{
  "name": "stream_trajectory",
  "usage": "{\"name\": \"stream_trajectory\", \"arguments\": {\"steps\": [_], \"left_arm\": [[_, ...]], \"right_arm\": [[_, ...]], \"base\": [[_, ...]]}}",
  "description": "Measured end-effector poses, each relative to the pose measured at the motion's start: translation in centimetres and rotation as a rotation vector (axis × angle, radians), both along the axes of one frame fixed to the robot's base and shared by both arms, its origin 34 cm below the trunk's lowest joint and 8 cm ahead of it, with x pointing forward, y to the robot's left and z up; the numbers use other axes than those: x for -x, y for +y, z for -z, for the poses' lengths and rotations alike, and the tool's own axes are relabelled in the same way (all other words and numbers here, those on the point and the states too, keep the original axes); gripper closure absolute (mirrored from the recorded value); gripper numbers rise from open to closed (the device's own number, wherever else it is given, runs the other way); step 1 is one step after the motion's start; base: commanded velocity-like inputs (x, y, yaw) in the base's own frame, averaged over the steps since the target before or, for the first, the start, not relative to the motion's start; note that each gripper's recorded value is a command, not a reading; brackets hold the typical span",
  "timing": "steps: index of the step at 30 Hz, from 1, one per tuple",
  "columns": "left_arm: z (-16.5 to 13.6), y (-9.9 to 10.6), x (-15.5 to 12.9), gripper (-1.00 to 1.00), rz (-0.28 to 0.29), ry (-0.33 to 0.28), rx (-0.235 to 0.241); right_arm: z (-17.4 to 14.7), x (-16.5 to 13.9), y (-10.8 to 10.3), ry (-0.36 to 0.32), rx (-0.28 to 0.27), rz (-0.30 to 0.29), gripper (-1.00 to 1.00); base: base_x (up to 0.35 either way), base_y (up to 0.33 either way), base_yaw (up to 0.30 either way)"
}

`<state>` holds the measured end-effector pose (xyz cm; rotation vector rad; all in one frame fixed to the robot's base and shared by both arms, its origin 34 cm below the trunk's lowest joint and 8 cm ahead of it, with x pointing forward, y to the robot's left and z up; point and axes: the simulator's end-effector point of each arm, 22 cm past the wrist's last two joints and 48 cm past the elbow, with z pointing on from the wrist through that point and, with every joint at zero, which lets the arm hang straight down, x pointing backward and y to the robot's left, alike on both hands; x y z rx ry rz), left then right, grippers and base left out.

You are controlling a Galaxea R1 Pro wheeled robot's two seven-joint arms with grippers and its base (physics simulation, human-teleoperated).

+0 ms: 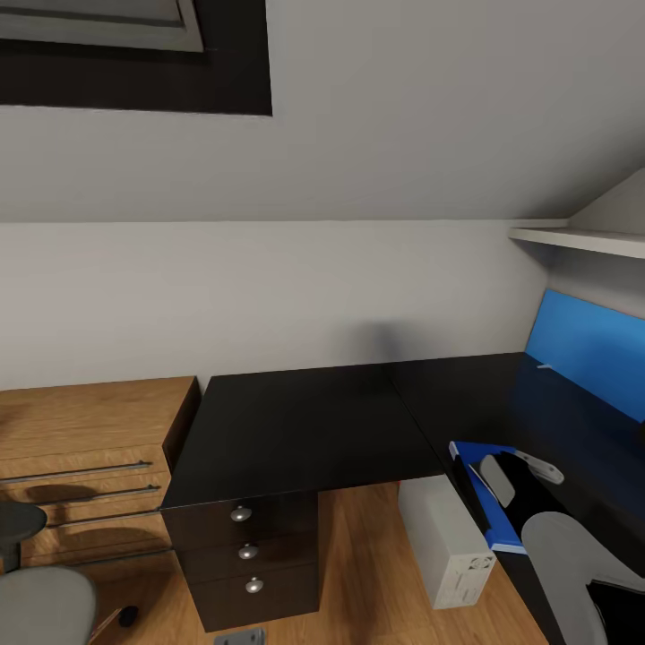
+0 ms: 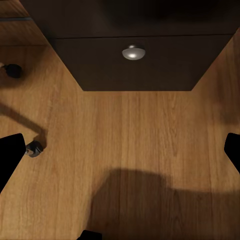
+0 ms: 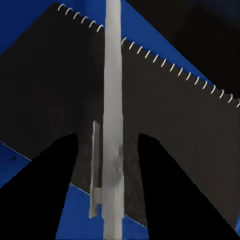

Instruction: In the bedroom, organize the workspace by keeping the computer under the desk, ensuring the monitor is on the desk, placing the keyboard on the desk next to the monitor, placing the mouse on the desk next to the keyboard, moving the folder from the swivel chair onto the desk next to the mouse, stacking the notebook on top of the folder with the pen on top of the notebook, and positioning the swivel chair next to the desk.

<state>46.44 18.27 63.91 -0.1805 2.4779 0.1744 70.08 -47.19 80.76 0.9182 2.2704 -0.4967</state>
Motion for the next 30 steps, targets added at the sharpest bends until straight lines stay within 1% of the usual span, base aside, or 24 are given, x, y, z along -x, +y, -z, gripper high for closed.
{"name": "stream_trajectory", "arguments": {"steps": [3, 15, 18, 20, 22, 23, 24, 25, 27, 28, 29, 30], "left_arm": [[0.0, 0.0, 0.0, -1.0, -0.001, 0.0, 0.0], [0.0, 0.0, 0.0, -1.0, 0.0, 0.0, 0.0], [0.0, 0.0, 0.0, -1.0, 0.0, 0.001, 0.002], [0.0, -0.1, 0.1, -1.0, 0.0, 0.002, 0.002], [0.0, 0.0, 0.1, -1.0, -0.001, 0.002, 0.003], [0.0, 0.0, 0.1, -1.0, -0.002, 0.002, 0.003], [0.0, 0.0, 0.1, -1.0, -0.002, 0.002, 0.003], [0.0, 0.0, 0.1, -1.0, -0.002, 0.002, 0.004], [0.0, -0.1, 0.1, -1.0, -0.002, 0.002, 0.004], [0.1, 0.0, 0.1, -1.0, -0.003, 0.003, 0.004], [0.1, 0.0, 0.1, -1.0, -0.004, 0.003, 0.004], [0.1, 0.0, 0.1, -1.0, -0.004, 0.004, 0.004]], "right_arm": [[-0.1, -0.1, 0.1, 0.002, 0.007, -0.009, -1.0], [-0.3, -0.2, 0.0, -0.003, 0.012, -0.011, -1.0], [-0.8, -0.6, 0.0, -0.019, 0.017, -0.01, -1.0], [-1.9, -1.4, 0.0, -0.052, 0.023, -0.013, -1.0], [-3.6, -2.7, 0.8, -0.099, 0.029, -0.026, -1.0], [-4.9, -3.7, 1.8, -0.133, 0.032, -0.042, -1.0], [-7.2, -5.4, 4.0, -0.195, 0.039, -0.08, -1.0], [-8.2, -6.4, 6.0, -0.222, 0.043, -0.117, -1.0], [-8.6, -7.3, 9.7, -0.234, 0.048, -0.183, -1.0], [-8.7, -7.8, 12.5, -0.236, 0.051, -0.235, -1.0], [-8.6, -8.0, 14.3, -0.233, 0.055, -0.271, -1.0], [-8.5, -8.0, 15.1, -0.229, 0.06, -0.289, -1.0]], "base": [[0.0, 0.0, 0.0], [0.0, 0.0, 0.0], [0.0, 0.0, 0.0], [0.0, 0.0, 0.0], [0.0, 0.0, 0.0], [0.0, 0.0, 0.0], [0.0, 0.0, 0.0], [0.0, 0.0, 0.0], [0.0, 0.0, 0.0], [0.0, 0.0, 0.0], [-0.022, 0.0, 0.0], [-0.062, 0.0, 0.0]]}}
